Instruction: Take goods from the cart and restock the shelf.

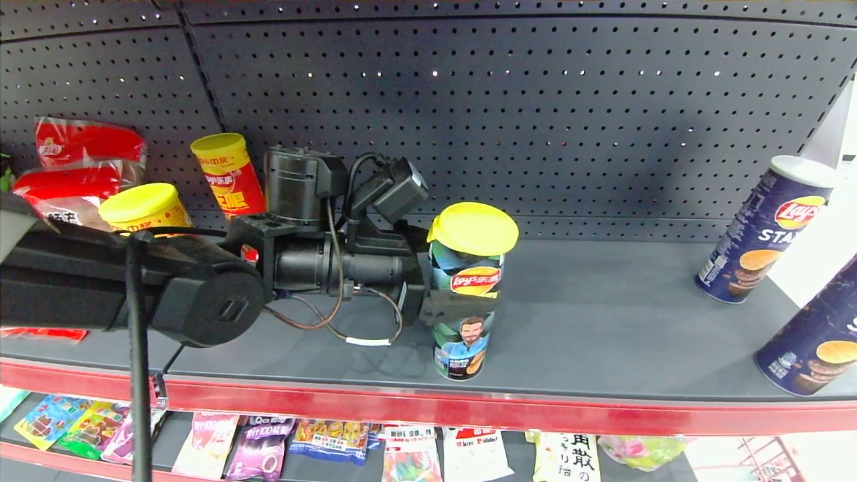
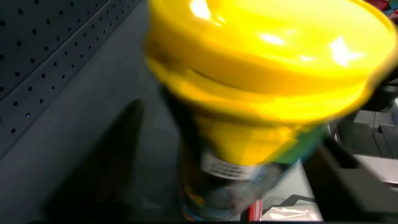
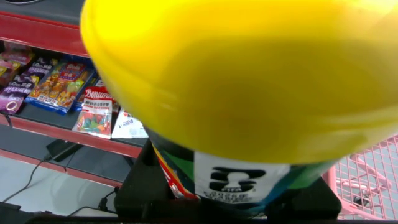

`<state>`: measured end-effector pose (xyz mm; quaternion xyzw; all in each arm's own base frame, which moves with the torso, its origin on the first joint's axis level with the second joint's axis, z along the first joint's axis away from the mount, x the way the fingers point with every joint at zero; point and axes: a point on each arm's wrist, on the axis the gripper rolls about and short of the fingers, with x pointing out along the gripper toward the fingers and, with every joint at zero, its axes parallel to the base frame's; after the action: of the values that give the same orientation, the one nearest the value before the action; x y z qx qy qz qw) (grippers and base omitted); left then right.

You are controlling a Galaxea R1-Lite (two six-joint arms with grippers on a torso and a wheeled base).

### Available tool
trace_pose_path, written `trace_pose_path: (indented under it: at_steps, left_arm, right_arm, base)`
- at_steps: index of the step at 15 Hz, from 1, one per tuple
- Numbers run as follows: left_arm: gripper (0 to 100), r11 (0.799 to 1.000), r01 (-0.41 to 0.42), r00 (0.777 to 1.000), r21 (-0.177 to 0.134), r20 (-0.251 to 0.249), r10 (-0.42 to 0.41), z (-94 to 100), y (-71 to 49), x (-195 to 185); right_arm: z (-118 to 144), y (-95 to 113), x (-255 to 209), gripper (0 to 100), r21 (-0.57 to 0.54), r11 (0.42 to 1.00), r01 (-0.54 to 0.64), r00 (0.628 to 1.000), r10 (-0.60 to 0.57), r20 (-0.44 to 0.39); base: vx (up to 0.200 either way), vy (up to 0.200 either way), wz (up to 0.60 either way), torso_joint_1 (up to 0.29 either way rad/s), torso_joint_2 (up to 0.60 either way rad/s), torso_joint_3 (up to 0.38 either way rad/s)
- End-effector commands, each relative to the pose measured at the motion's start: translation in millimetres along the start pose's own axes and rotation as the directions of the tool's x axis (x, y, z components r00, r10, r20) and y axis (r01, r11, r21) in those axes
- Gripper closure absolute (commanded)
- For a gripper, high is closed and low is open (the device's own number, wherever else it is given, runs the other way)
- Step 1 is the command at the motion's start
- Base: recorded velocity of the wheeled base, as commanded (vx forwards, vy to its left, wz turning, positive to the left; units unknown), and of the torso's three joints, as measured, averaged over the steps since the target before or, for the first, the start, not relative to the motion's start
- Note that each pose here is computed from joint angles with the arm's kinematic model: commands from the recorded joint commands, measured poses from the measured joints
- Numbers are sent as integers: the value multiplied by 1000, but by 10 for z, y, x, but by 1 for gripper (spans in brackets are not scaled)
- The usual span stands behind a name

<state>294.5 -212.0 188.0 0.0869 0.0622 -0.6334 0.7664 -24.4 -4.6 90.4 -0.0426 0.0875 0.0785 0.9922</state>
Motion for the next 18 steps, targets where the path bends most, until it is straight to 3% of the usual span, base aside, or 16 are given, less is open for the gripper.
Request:
trace_pose_path:
  at_steps: [1,6,13,18]
  left_arm:
    - [0,1000,-3,1000,1,1,3,-1,-5,-17]
    - [0,999,-35,999,-30,-24,34,-79,-118,-290]
    - [0,996,-90,996,-27,-17,89,-258,-230,-547]
    - [0,983,-176,984,-55,-40,174,-348,-415,-954]
  right_arm:
    - [1,0,1,100,0,1000,0,1000,0,-1]
    - [1,0,1,100,0,1000,0,1000,0,-1]
    - [1,0,1,100,-2,1000,0,1000,0,-1]
    - [16,1,-5,100,-5,1000,-8,1000,8,4]
  base:
    - [0,0,0,0,0,0]
    - [0,0,0,0,0,0]
    - [0,0,0,0,0,0]
    - [0,0,0,0,0,0]
